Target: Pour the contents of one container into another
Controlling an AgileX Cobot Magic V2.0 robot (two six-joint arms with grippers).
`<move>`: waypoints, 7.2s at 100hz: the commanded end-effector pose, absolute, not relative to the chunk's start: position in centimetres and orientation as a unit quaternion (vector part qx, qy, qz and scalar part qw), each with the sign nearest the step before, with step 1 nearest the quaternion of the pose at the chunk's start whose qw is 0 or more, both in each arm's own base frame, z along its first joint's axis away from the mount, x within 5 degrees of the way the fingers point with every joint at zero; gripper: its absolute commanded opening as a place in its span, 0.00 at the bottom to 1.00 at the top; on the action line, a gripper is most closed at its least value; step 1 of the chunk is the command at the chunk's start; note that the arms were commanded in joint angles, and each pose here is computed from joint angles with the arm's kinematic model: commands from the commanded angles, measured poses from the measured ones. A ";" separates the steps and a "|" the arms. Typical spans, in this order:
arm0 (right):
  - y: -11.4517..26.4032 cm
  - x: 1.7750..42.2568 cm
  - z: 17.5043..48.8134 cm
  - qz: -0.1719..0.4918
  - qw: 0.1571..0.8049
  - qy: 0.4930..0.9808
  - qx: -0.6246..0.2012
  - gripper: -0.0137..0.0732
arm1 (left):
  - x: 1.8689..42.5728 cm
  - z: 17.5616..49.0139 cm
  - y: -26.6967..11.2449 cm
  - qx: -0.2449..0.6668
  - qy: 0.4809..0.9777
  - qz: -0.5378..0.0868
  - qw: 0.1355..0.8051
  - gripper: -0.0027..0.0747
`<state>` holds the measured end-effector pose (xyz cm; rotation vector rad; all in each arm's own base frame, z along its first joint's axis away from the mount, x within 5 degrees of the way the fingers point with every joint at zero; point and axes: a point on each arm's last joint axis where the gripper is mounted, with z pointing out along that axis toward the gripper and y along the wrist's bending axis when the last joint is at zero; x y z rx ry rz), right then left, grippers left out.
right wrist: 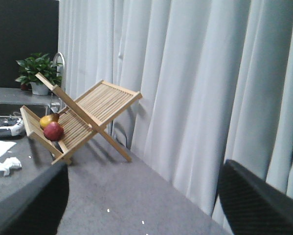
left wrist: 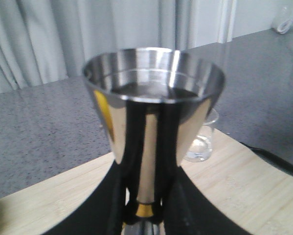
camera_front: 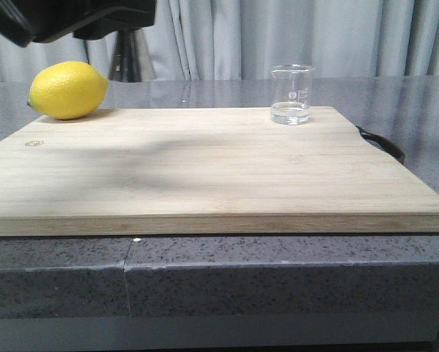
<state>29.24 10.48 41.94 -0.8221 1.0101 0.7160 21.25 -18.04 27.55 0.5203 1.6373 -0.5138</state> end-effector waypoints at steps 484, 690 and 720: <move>3.3 12.2 49.6 -0.022 0.837 0.510 -0.199 0.80 | 3.8 39.9 -1.6 0.142 0.550 -0.101 0.817 0.66; -1.3 4.3 26.9 -0.114 0.771 0.625 -0.035 0.07 | 6.6 21.9 -1.5 0.101 0.659 -0.058 0.743 0.01; -1.3 4.3 26.9 -0.114 0.771 0.625 -0.035 0.07 | 6.6 21.9 -1.5 0.101 0.659 -0.058 0.743 0.01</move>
